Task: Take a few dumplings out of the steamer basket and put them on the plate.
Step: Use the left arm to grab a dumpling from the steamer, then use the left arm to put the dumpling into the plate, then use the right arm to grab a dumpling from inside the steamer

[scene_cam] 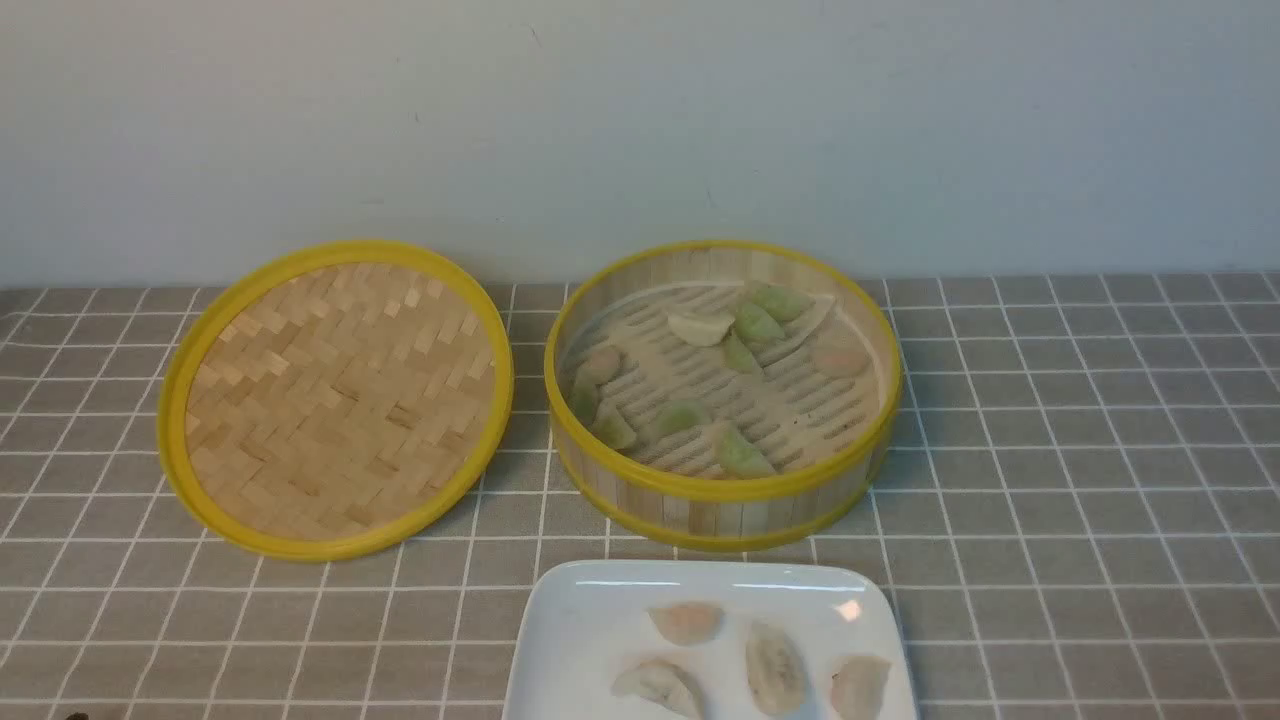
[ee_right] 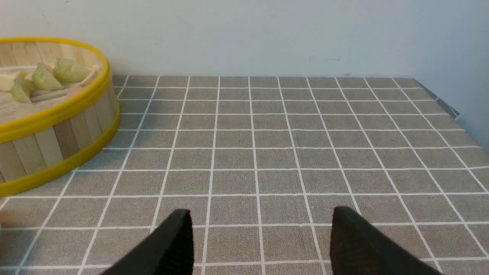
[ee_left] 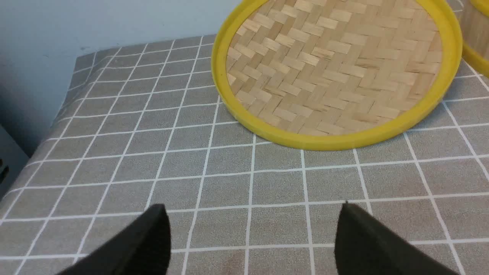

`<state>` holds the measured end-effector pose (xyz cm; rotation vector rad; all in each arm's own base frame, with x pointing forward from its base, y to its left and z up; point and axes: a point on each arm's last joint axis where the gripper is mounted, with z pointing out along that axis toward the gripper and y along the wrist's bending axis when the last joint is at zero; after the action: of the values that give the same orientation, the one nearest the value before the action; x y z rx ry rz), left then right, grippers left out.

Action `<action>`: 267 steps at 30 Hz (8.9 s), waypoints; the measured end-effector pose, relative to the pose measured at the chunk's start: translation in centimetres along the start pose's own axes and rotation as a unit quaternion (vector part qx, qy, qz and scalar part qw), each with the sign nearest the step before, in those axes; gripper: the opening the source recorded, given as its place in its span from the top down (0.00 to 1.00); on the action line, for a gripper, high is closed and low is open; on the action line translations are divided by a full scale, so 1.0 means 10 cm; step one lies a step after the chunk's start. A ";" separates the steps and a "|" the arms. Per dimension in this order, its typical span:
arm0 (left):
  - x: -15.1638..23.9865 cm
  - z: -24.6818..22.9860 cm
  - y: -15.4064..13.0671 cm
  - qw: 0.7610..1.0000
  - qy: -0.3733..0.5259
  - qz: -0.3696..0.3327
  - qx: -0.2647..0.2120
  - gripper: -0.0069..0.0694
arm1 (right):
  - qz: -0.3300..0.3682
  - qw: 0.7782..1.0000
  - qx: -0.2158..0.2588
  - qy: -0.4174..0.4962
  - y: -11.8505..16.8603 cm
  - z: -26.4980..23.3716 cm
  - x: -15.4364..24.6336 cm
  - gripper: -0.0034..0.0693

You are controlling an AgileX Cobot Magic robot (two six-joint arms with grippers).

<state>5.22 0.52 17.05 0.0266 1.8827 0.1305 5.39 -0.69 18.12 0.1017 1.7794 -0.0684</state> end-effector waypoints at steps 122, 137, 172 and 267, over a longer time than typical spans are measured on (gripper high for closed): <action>-2.27 1.85 -1.32 0.853 0.421 0.094 0.295 0.92 | 0.250 0.964 -0.086 -0.010 0.14 -0.17 -0.93 0.62; -2.19 2.70 -2.47 0.818 0.384 0.209 0.374 0.90 | 0.069 0.909 -0.174 0.372 0.44 0.23 -1.62 0.97; -2.05 3.25 -2.76 0.844 0.380 0.222 0.307 0.75 | 0.062 0.902 -0.199 0.379 0.48 0.28 -1.66 0.97; -2.31 0.14 -0.79 0.890 0.333 0.035 0.309 0.92 | -0.191 0.803 -0.178 0.535 2.87 3.22 -0.63 0.47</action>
<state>14.12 -9.18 37.64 0.5488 2.5393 -0.4788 41.10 24.31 17.84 -0.6198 2.8926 0.0529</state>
